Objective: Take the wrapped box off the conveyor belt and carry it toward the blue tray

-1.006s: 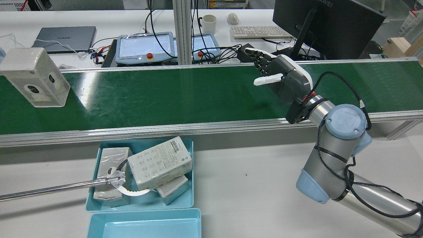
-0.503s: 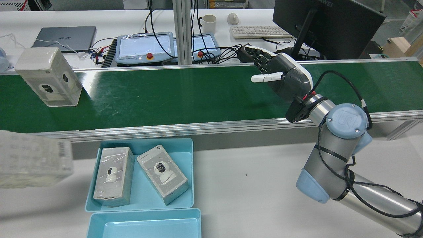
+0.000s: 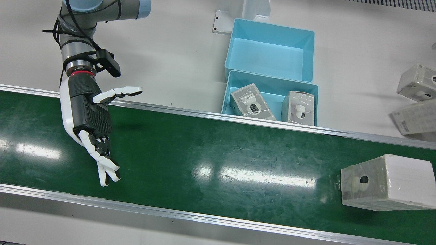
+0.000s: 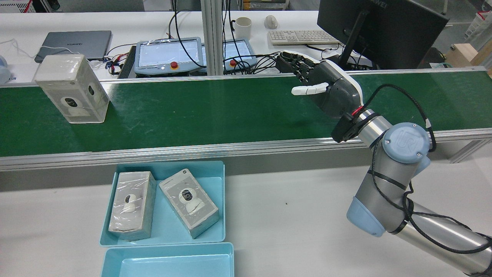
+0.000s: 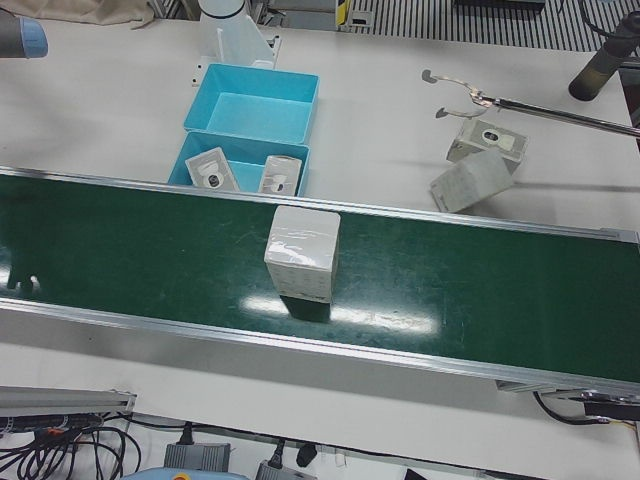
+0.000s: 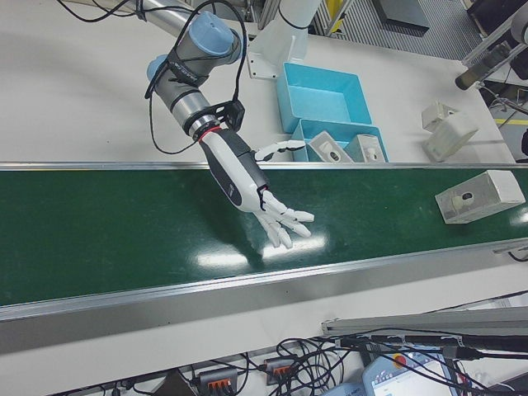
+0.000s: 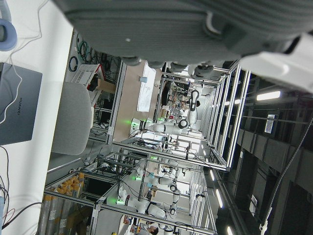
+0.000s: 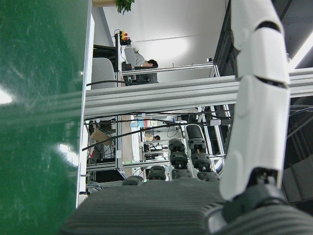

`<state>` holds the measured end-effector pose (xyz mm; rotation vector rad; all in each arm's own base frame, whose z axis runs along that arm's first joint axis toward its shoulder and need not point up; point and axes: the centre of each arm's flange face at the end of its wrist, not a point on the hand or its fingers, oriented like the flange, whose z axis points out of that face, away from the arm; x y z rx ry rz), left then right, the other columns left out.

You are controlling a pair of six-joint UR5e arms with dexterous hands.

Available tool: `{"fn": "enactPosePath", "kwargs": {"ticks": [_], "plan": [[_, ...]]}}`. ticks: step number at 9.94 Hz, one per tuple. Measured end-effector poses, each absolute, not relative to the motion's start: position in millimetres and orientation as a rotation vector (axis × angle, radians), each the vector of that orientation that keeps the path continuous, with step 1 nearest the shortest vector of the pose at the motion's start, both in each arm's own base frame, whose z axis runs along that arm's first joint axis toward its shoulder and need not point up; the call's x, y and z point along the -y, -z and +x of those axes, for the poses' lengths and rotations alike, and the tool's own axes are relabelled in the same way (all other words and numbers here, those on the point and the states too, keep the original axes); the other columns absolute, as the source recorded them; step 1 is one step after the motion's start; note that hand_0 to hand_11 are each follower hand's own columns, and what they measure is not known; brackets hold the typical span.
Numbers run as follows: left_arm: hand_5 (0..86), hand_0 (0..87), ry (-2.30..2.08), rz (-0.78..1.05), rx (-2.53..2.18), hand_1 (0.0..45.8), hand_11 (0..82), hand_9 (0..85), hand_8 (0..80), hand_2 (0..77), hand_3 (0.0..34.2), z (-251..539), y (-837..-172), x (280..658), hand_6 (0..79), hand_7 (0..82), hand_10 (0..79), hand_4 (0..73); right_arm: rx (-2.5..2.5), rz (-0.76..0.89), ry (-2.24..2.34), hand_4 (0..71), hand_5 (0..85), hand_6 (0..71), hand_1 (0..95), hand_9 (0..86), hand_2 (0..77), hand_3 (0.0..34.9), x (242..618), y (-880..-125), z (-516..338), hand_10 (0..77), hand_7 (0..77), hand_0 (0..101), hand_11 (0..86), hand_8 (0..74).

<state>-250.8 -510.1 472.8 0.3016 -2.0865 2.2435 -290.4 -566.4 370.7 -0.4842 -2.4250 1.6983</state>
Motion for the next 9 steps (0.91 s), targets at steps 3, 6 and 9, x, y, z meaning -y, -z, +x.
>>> {"fn": "enactPosePath", "kwargs": {"ticks": [3, 6, 9], "plan": [[1.1, 0.0, -2.243, 0.302, 2.087, 0.0, 0.5, 0.0, 0.5, 1.1, 0.0, -250.8, -472.7, 510.1, 0.5, 0.5, 0.5, 0.0, 2.409, -0.477, -1.714, 9.3, 18.0, 4.4, 13.1, 4.4, 10.9, 0.0, 564.3, -383.5, -288.4, 0.0, 4.4, 47, 0.5, 1.1], [1.1, 0.0, -2.243, 0.302, 2.087, 0.0, 0.5, 0.0, 0.5, 0.5, 0.0, -250.8, -472.8, 510.1, 0.5, 0.5, 0.5, 0.0, 2.402, -0.471, -1.716, 14.7, 19.1, 4.4, 13.1, 4.4, 10.4, 0.0, 565.1, -385.5, -289.7, 0.0, 4.4, 47, 0.5, 1.1], [1.1, 0.0, -2.243, 0.302, 2.087, 0.0, 0.5, 0.5, 0.5, 1.1, 0.0, -250.8, -472.7, 510.1, 0.5, 0.5, 0.5, 0.0, 2.392, -0.471, -1.723, 13.6, 19.6, 4.4, 13.1, 4.4, 10.4, 0.0, 567.0, -387.9, -292.9, 0.0, 4.4, 47, 0.5, 1.1]]}}
